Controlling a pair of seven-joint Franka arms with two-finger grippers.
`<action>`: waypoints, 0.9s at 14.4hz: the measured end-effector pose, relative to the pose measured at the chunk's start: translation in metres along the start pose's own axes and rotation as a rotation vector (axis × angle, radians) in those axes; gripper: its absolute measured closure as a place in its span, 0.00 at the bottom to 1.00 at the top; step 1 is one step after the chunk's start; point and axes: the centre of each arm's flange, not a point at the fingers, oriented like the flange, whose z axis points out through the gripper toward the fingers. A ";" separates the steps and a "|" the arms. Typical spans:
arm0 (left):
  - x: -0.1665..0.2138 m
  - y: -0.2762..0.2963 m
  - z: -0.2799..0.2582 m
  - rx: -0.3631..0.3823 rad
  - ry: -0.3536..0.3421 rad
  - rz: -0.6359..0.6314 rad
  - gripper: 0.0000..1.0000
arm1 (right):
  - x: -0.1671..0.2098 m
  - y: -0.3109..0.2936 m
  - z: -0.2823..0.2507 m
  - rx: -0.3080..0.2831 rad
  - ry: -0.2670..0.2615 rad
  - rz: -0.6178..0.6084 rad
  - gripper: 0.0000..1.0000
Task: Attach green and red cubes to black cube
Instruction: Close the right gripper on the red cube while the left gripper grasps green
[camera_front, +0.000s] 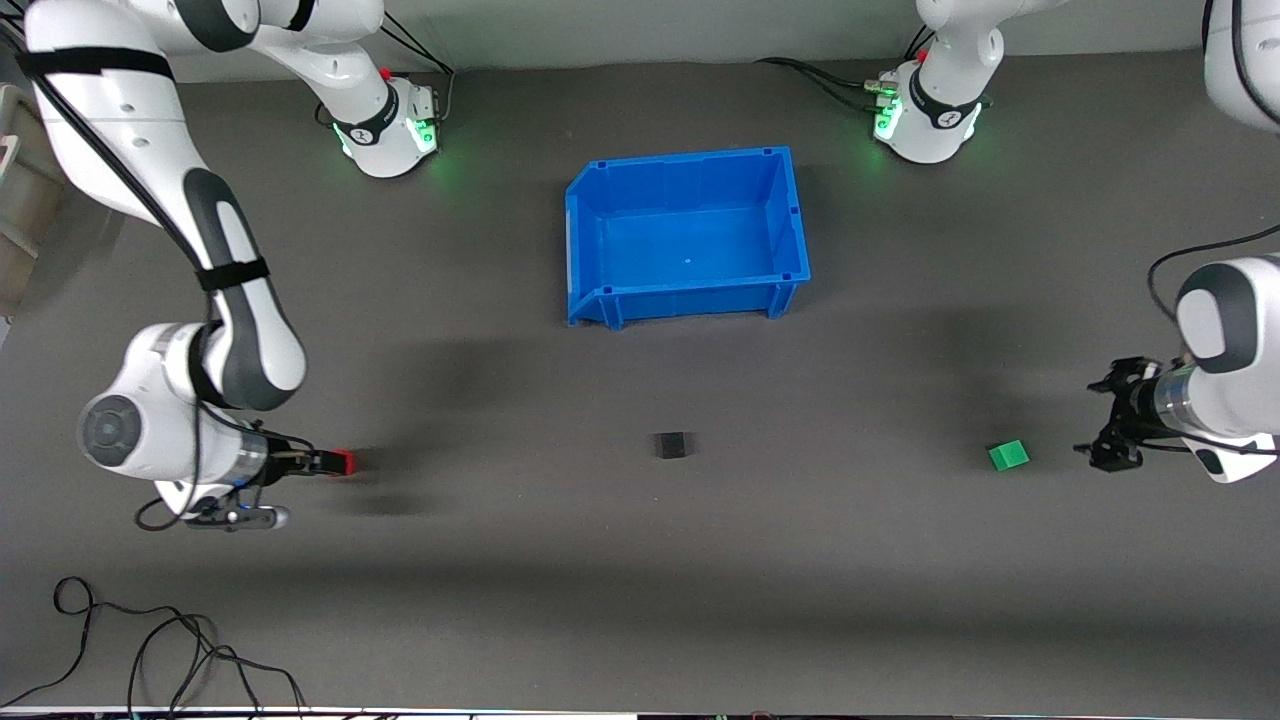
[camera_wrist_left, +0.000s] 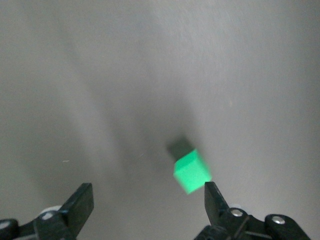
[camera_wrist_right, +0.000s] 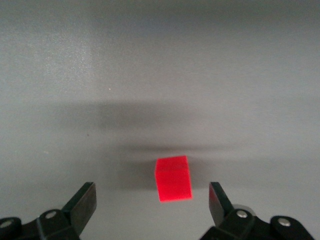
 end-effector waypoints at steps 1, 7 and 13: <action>0.001 0.002 0.016 -0.018 0.002 -0.091 0.01 | 0.001 -0.003 0.009 -0.002 0.001 0.001 0.00; -0.017 0.017 0.103 -0.012 -0.002 -0.346 0.00 | 0.003 0.000 0.037 -0.009 -0.001 0.004 0.00; -0.030 0.024 0.096 -0.005 0.000 -0.364 0.14 | 0.001 0.005 0.051 -0.057 -0.014 -0.032 0.00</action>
